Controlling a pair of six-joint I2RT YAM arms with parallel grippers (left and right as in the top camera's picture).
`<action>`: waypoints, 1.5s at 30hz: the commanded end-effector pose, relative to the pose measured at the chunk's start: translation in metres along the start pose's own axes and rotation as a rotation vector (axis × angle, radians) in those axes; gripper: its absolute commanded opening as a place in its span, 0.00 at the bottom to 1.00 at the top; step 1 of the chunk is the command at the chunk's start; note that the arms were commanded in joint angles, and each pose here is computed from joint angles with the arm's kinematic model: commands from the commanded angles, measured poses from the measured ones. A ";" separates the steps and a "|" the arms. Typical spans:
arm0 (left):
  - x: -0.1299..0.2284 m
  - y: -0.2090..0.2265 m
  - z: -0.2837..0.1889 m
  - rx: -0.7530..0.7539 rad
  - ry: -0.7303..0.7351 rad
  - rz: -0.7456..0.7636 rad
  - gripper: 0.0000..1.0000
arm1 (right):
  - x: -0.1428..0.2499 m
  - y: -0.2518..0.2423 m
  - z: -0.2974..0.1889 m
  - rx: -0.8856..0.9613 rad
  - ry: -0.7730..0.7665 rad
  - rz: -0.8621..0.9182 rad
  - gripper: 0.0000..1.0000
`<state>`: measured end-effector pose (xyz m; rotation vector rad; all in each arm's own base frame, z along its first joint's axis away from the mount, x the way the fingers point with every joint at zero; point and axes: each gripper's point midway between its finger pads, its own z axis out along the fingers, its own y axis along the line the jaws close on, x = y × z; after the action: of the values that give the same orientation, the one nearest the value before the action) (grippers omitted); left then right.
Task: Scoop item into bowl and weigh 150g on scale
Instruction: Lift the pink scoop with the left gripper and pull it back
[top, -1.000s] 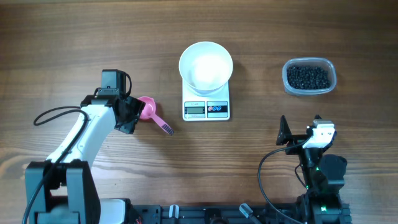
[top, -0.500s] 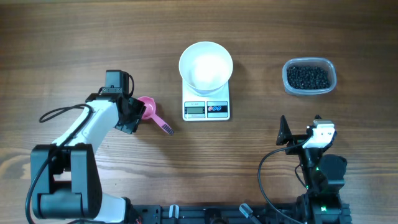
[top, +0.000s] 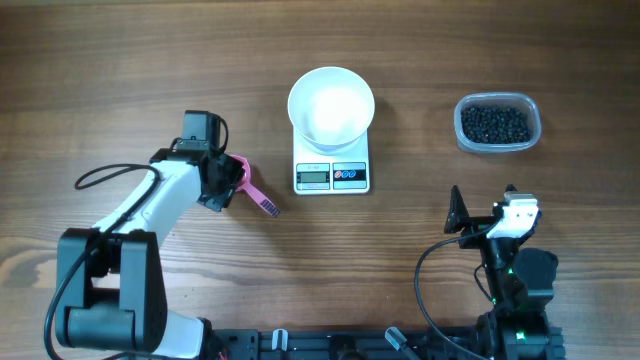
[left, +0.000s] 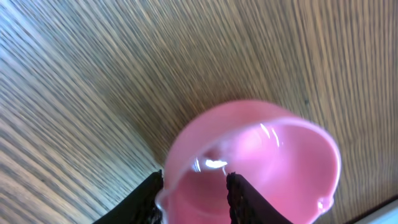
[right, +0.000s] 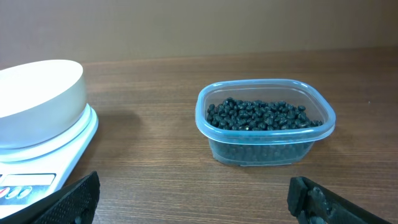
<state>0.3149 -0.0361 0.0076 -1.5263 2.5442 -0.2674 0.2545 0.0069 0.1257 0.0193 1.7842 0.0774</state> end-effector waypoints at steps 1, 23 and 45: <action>0.000 0.007 0.005 -0.036 -0.026 0.007 0.36 | 0.001 0.002 0.000 -0.014 0.003 0.005 1.00; -0.006 0.021 0.011 -0.068 -0.071 -0.022 0.04 | 0.001 0.002 0.000 -0.014 0.003 0.005 1.00; 0.006 0.013 -0.102 0.186 -0.062 -0.189 0.04 | 0.001 0.002 0.000 -0.014 0.003 0.005 1.00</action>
<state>0.2901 -0.0281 0.0723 -1.6229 2.3612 -0.3731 0.2545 0.0069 0.1257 0.0193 1.7842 0.0774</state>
